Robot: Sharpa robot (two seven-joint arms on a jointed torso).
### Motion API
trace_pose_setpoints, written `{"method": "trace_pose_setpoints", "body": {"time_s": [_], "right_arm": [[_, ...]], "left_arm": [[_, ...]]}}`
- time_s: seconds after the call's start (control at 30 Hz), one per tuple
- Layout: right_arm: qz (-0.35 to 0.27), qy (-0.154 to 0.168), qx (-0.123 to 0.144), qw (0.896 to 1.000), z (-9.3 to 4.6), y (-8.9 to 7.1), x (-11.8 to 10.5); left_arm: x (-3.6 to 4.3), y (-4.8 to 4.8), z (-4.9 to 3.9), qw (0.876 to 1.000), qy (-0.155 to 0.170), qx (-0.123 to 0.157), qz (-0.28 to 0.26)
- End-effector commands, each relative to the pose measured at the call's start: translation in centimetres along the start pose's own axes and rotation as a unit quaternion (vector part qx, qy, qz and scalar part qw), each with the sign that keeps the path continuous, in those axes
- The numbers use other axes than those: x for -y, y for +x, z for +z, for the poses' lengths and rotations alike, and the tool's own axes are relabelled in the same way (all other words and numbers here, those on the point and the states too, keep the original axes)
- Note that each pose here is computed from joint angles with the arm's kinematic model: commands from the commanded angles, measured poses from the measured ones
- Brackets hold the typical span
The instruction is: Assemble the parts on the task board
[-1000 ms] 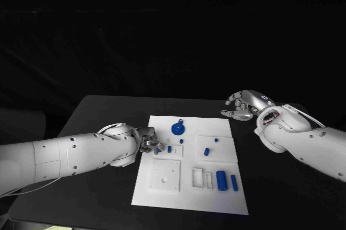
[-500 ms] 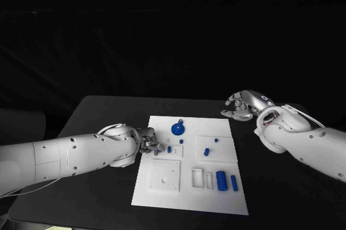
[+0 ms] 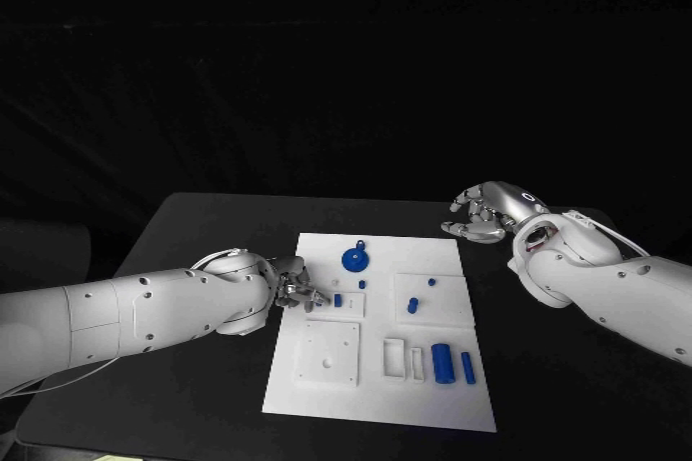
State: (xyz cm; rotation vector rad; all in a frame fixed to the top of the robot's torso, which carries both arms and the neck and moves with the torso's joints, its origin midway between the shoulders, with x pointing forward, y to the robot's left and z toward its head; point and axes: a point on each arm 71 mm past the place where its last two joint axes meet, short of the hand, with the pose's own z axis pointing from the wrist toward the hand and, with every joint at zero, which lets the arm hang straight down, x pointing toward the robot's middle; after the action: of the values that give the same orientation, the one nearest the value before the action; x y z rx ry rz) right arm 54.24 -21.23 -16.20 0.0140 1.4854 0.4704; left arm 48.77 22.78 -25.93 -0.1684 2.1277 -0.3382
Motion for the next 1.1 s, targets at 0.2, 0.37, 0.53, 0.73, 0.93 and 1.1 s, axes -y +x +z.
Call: {"method": "trace_pose_setpoints", "body": {"time_s": [0.2, 0.37, 0.53, 0.73, 0.93, 1.1], "right_arm": [[-0.002, -0.005, -0.003, 1.000, 0.0, 0.1, 0.0], [-0.002, -0.005, -0.003, 1.000, -0.1, 0.1, 0.0], [-0.002, -0.005, -0.003, 1.000, -0.1, 0.2, 0.1], [-0.002, -0.004, -0.004, 1.000, -0.1, 0.2, 0.1], [-0.002, -0.004, -0.004, 1.000, -0.2, 0.2, 0.2], [-0.002, -0.003, -0.003, 1.000, -0.2, 0.2, 0.2]], "left_arm": [[-0.84, -0.15, 0.01, 1.000, -0.017, 0.007, -0.006], [-1.00, -0.24, -0.09, 1.000, -0.018, 0.011, -0.019], [-1.23, -0.45, -0.26, 0.999, -0.017, 0.017, -0.039], [-1.25, -1.04, -0.52, 0.994, -0.002, 0.043, -0.104], [-1.36, -1.84, -0.55, 0.985, 0.004, 0.062, -0.163], [-1.56, -2.24, -0.56, 0.979, 0.006, 0.075, -0.190]]}}
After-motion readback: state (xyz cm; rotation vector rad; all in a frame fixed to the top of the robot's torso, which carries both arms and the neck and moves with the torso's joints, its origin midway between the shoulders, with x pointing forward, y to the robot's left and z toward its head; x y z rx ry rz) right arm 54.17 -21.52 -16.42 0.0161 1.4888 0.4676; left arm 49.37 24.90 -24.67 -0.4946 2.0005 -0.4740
